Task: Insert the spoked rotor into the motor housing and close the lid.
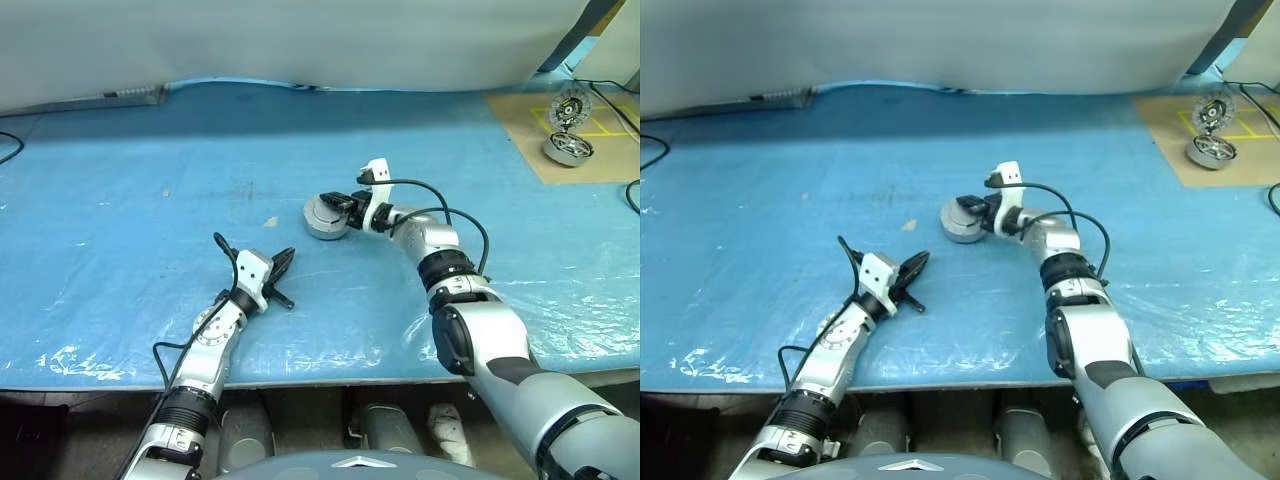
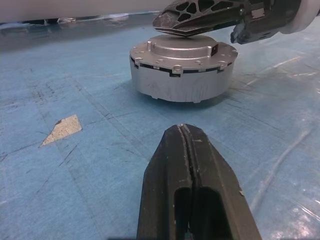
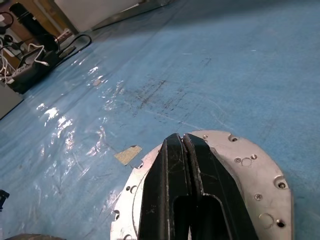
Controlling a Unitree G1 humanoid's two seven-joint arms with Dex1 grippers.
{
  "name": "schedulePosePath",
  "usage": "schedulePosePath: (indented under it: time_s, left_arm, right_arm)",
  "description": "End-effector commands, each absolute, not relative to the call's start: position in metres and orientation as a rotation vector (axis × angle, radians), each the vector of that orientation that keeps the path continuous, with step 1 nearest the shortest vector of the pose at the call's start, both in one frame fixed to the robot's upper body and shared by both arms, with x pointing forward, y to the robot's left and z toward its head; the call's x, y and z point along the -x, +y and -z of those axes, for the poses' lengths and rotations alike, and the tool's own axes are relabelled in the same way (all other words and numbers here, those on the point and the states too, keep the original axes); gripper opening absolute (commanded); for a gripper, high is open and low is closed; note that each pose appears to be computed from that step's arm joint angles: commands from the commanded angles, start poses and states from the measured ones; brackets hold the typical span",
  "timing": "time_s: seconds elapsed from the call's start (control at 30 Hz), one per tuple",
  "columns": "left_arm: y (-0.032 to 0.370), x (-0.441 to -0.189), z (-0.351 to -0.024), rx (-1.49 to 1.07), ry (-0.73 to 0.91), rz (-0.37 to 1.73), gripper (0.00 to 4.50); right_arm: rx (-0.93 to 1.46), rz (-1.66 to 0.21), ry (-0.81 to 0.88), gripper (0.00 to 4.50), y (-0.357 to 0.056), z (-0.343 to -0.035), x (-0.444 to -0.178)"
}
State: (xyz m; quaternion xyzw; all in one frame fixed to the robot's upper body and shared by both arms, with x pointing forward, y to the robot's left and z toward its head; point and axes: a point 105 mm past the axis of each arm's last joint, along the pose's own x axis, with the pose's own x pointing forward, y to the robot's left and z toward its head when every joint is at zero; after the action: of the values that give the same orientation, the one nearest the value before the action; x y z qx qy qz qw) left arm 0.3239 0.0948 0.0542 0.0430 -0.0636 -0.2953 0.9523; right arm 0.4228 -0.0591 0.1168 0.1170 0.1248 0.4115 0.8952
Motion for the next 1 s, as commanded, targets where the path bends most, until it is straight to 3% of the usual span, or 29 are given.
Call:
schedulePosePath:
  time_s: [0.03,0.17,0.37,0.6,1.0]
  left_arm:
    - [0.1,-0.325,-0.059,-0.09,-0.151,0.586,0.0]
    - [0.102,-0.324,-0.059,-0.09,-0.148,0.582,0.0]
    - [0.104,-0.324,-0.058,-0.092,-0.143,0.583,0.0]
    - [0.108,-0.324,-0.059,-0.102,-0.143,0.582,0.0]
    - [0.11,-0.324,-0.06,-0.108,-0.145,0.586,0.0]
  right_arm:
    - [-0.183,-0.851,0.161,0.02,-0.054,-0.141,-0.421]
    - [0.049,-0.844,0.055,0.02,-0.046,-0.161,-0.408]
    - [0.25,-0.808,0.037,1.97,-0.04,-0.154,-0.397]
    - [0.367,-0.714,0.009,4.46,-0.046,-0.143,-0.405]
    - [0.329,-0.709,0.071,4.46,-0.048,-0.118,-0.406]
